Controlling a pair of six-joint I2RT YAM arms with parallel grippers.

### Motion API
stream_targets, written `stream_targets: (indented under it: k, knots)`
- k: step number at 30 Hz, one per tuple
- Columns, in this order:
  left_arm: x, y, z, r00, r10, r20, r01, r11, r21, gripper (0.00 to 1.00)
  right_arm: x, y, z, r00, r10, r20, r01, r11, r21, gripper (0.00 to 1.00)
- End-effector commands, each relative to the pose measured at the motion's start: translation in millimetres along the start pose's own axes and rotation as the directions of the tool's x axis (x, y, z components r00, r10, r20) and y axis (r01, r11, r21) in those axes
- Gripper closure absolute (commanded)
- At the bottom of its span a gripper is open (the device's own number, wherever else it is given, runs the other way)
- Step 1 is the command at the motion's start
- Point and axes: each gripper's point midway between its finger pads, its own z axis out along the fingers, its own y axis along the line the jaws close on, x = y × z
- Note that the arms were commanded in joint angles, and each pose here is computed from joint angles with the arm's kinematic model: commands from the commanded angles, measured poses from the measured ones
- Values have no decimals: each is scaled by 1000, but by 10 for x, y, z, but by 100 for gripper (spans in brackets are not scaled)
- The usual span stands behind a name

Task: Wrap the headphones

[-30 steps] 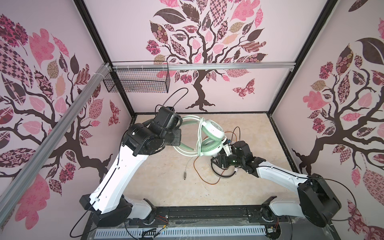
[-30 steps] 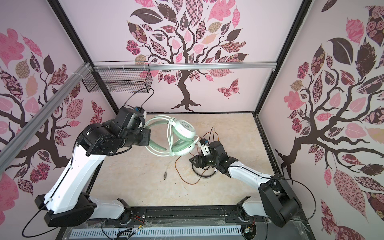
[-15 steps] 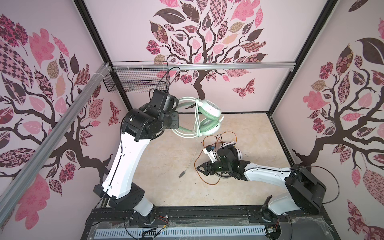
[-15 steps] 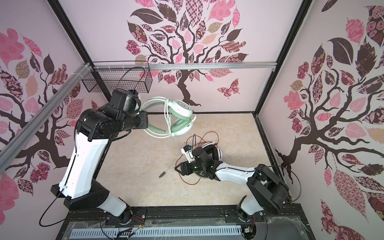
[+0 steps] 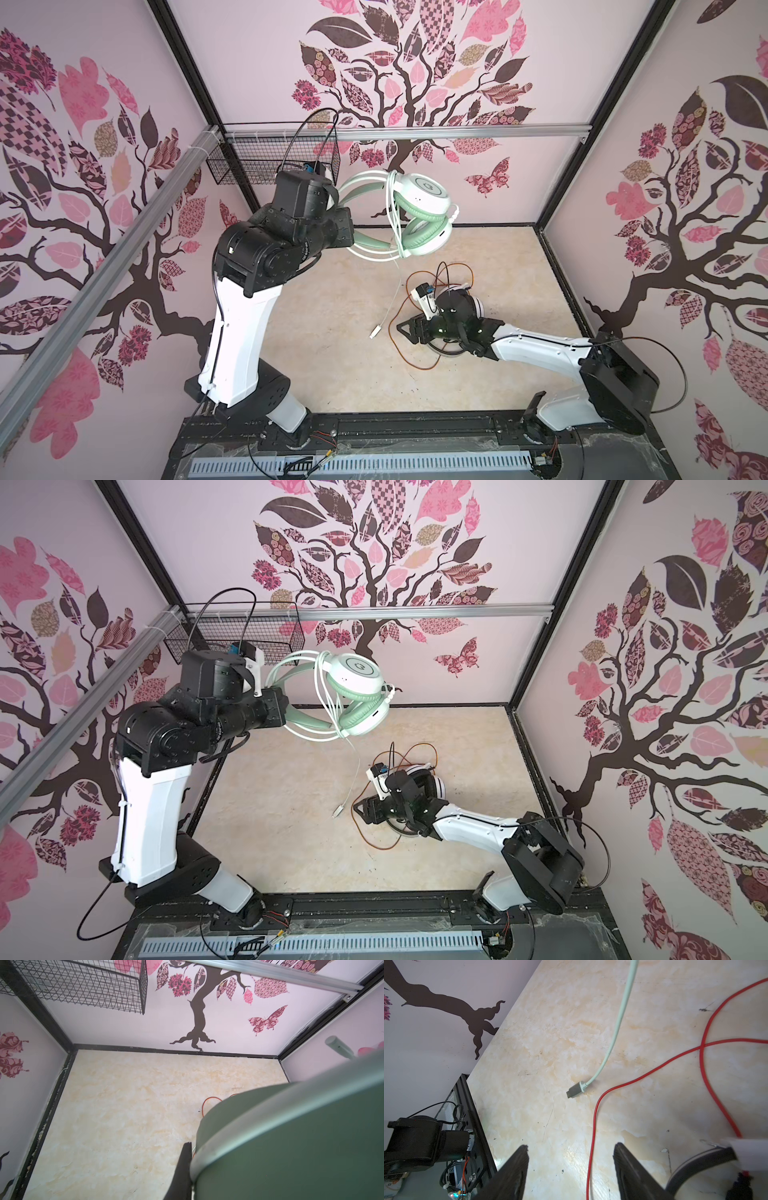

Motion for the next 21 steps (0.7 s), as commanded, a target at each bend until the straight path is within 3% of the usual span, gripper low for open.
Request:
stream_targets:
  k: [1,8,13,21]
  knots:
    - [-370,-198,-288,985,-95,143,75,987,141,100,-292,100,84,996,-48,71,50,998,-24,32]
    - [-466,-209,-486,974,-123,190,87,979,184,100,-390,-278,232,995,23,98,-31,996,82,25]
    - [-511,-205,-593,968,-133,215,89,975,202,100,-286,-532,306,992,90,91,-98,992,85,25]
    - [-506,-225,-619,968,-134,213,87,972,217,100,-163,-306,607,996,86,32,-81,988,-129,27]
